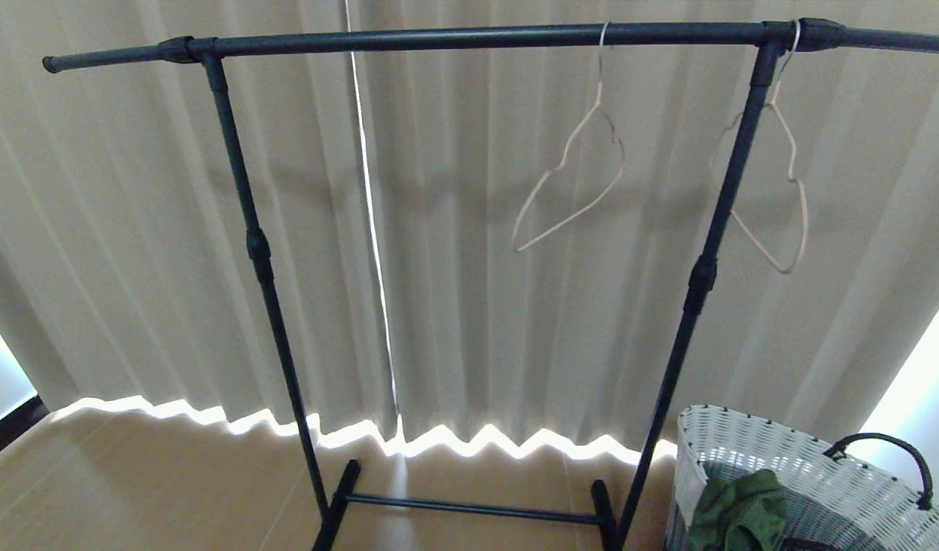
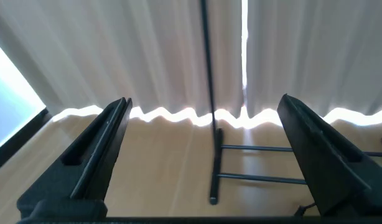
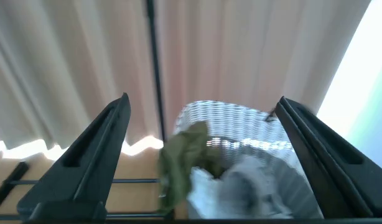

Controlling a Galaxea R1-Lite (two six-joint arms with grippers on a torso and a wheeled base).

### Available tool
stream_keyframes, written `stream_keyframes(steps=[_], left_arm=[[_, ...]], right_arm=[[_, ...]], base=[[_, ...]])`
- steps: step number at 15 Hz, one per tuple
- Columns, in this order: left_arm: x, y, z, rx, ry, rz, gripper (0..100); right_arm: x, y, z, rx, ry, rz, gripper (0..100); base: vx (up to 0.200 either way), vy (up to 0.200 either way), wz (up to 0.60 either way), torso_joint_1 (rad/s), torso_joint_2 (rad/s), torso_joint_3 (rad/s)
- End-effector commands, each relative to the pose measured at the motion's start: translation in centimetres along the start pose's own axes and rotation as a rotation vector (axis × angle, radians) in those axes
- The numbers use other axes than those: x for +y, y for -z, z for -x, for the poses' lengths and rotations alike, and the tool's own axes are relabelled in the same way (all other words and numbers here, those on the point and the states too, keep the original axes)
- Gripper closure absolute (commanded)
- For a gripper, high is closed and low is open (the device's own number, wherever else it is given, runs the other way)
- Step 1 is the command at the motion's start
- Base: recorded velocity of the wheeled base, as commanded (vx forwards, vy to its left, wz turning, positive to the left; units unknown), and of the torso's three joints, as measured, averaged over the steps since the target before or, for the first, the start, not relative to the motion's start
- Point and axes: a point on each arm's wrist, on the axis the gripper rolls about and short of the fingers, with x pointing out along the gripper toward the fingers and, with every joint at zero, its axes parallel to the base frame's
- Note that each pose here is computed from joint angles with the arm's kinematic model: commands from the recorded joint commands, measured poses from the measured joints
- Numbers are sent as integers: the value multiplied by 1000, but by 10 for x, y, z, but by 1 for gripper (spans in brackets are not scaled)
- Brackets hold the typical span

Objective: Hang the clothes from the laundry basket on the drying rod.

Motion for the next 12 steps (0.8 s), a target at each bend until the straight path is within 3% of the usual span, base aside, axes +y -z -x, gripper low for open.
stream_keyframes(steps=[1, 4, 12], left_arm=[[0, 0, 0, 2, 0, 0, 0], [0, 0, 0, 2, 0, -2, 0], [0, 0, 0, 0, 0, -1, 0]], right_arm=[[0, 0, 0, 1, 1, 0, 0], [0, 0, 0, 1, -1, 0, 0], [0, 0, 0, 1, -1, 0, 0]], base=[[0, -200, 0, 7, 2, 2], [0, -200, 0, -2, 1, 4], [0, 0, 0, 0, 0, 0]])
